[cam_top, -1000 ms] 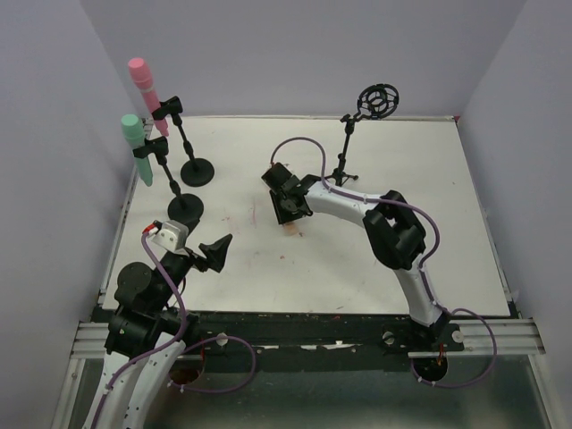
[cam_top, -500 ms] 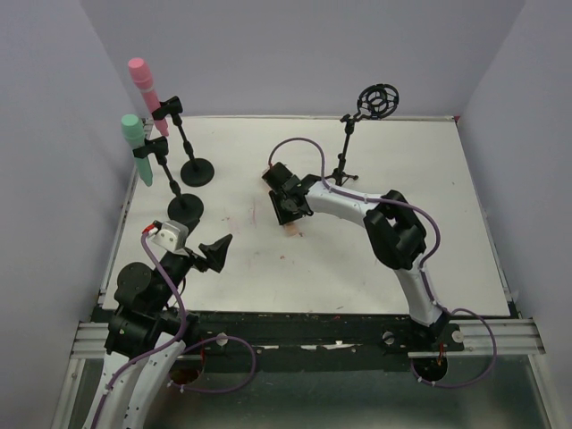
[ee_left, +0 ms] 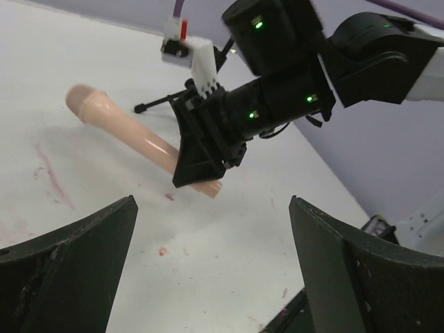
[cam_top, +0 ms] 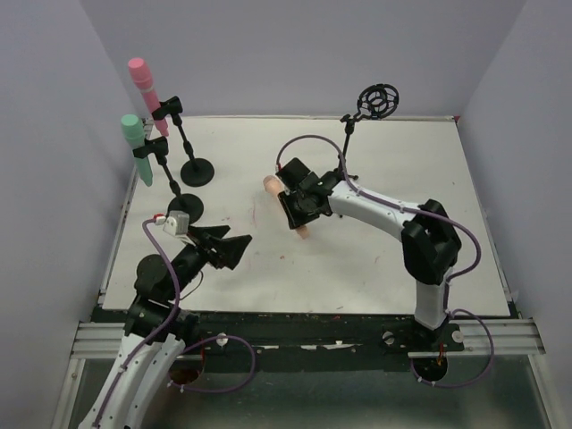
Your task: Attach the microphones to the stand
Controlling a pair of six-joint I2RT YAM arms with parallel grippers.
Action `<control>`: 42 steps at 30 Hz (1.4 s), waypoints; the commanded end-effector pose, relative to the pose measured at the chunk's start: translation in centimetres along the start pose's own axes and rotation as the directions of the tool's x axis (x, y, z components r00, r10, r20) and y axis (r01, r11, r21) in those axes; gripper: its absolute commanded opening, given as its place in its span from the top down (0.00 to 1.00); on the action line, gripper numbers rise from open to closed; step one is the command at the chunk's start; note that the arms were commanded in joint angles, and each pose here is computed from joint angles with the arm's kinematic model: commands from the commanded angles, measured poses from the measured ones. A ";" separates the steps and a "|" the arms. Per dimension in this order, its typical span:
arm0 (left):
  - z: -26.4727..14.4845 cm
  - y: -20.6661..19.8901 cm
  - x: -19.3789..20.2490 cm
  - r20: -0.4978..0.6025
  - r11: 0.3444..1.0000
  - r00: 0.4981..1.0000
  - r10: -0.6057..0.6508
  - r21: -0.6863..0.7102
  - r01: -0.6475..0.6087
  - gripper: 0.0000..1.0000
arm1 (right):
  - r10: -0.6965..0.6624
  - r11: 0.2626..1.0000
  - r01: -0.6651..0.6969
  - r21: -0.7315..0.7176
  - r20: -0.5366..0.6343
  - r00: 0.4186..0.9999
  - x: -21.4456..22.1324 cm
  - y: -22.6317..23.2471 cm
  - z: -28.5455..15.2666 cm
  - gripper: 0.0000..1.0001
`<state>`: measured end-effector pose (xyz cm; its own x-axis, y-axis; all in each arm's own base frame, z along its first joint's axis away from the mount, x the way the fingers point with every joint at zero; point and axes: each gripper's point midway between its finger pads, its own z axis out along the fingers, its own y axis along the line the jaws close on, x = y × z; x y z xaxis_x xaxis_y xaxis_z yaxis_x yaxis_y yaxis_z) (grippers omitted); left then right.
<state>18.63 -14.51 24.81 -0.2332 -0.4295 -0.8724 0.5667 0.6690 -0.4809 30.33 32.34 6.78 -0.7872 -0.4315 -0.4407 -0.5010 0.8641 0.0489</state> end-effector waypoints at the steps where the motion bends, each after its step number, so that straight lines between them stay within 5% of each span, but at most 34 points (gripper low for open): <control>1: 1.8 -2.3 -0.7 0.006 0.953 0.959 -0.282 0.114 0.280 0.02 | -0.012 0.996 0.024 -0.092 0.129 0.992 -2.7 1.5 -5.5 1.00; 8: 4.7 -1.5 -1.2 0.017 0.854 0.856 -0.516 0.086 0.513 0.01 | -0.011 0.981 0.057 -0.188 0.236 0.972 -3.9 2.6 -10.7 0.99; 13: 6.9 -1.4 -2.5 0.063 0.815 0.814 -0.577 0.104 0.570 0.01 | -0.004 0.960 0.093 -0.264 0.321 0.947 -4.8 3.6 -14.4 0.99; 25: 14.0 -4.1 -4.2 0.054 0.840 0.842 -0.537 0.124 0.528 0.02 | -0.004 0.927 0.138 -0.347 0.360 0.933 -3.9 4.6 -18.2 0.99; 42: 16.1 -3.6 -3.2 0.021 0.817 0.818 -0.575 0.049 0.574 0.25 | -0.021 0.901 0.184 -0.394 0.382 0.924 -1.7 4.7 -20.1 0.99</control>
<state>29.71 -25.14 28.37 -0.5300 -0.7311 -0.4295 0.3282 0.2902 -0.8989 22.98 31.68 25.00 -0.6106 -0.3147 -0.7268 -0.7013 0.6412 0.3115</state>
